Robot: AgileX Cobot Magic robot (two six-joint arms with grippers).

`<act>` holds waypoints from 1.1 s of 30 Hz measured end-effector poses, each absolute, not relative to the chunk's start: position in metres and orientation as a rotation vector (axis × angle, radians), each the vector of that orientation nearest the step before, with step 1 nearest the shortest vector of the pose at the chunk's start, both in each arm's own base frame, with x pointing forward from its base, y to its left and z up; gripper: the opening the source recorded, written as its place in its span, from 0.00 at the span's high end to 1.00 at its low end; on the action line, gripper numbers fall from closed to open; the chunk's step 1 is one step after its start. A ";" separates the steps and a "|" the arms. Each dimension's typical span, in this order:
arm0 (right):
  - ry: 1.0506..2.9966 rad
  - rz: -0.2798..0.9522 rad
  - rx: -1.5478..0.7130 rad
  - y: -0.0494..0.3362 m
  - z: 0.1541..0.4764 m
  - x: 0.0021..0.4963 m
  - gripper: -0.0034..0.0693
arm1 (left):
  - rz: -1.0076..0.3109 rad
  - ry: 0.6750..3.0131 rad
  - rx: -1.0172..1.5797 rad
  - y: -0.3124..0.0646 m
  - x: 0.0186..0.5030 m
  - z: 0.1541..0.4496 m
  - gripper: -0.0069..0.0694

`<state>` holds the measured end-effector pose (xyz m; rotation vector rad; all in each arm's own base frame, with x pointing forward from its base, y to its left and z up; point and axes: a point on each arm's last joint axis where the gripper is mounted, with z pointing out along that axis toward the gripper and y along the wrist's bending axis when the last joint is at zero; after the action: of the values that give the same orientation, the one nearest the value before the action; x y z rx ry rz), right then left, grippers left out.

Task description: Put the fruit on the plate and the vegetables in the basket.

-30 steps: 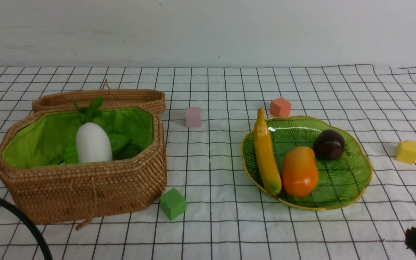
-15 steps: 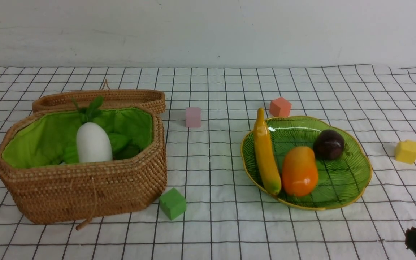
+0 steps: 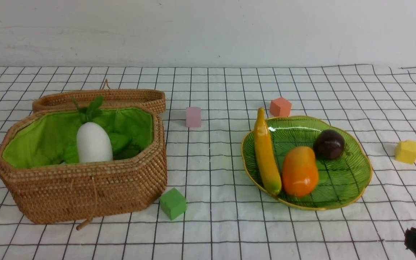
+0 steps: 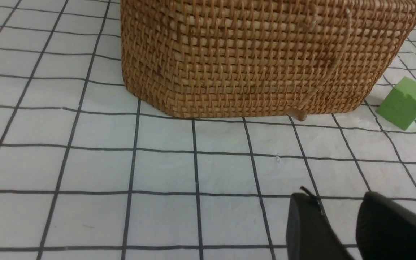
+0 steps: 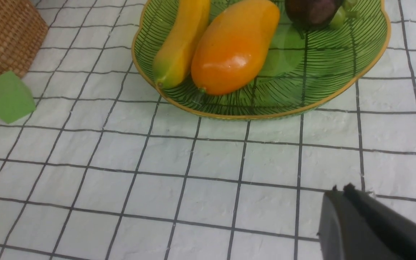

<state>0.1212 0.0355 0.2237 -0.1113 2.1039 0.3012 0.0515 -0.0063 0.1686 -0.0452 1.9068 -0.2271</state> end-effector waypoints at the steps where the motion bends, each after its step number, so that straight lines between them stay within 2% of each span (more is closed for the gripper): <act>1: 2.104 0.301 -0.111 0.035 0.224 0.121 0.94 | -0.229 1.906 -0.046 -0.006 0.052 0.169 0.63; 8: 2.104 0.301 -0.111 0.035 0.224 0.121 0.93 | -0.222 1.901 -0.038 -0.006 0.052 0.169 0.62; 14: 2.104 0.301 -0.111 0.035 0.224 0.121 0.92 | -0.133 1.887 0.033 -0.004 0.052 0.170 0.62; 20: 2.104 0.301 -0.111 0.035 0.224 0.121 0.92 | -0.128 1.844 0.048 -0.004 0.053 0.173 0.62; 22: 2.104 0.301 -0.111 0.035 0.224 0.121 0.91 | -0.166 1.796 0.030 -0.006 0.054 0.177 0.62; 24: 2.104 0.301 -0.111 0.035 0.224 0.121 0.91 | -0.204 1.785 0.001 -0.007 0.055 0.179 0.66; 27: 2.104 0.301 -0.111 0.035 0.224 0.121 0.91 | -0.244 1.834 -0.051 -0.007 0.053 0.174 0.83; 28: 2.104 0.301 -0.111 0.035 0.224 0.121 0.91 | -0.242 1.841 -0.051 -0.007 0.053 0.174 0.83; 29: 2.104 0.301 -0.111 0.035 0.224 0.121 0.91 | -0.247 1.876 -0.070 -0.006 0.053 0.171 0.92; 33: 2.104 0.302 -0.110 0.035 0.224 0.121 0.91 | -0.248 1.901 -0.081 -0.006 0.052 0.168 0.93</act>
<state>0.1212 0.0355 0.2237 -0.1105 2.1045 0.3018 0.0519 -0.0060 0.1684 -0.0809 1.9007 -0.2477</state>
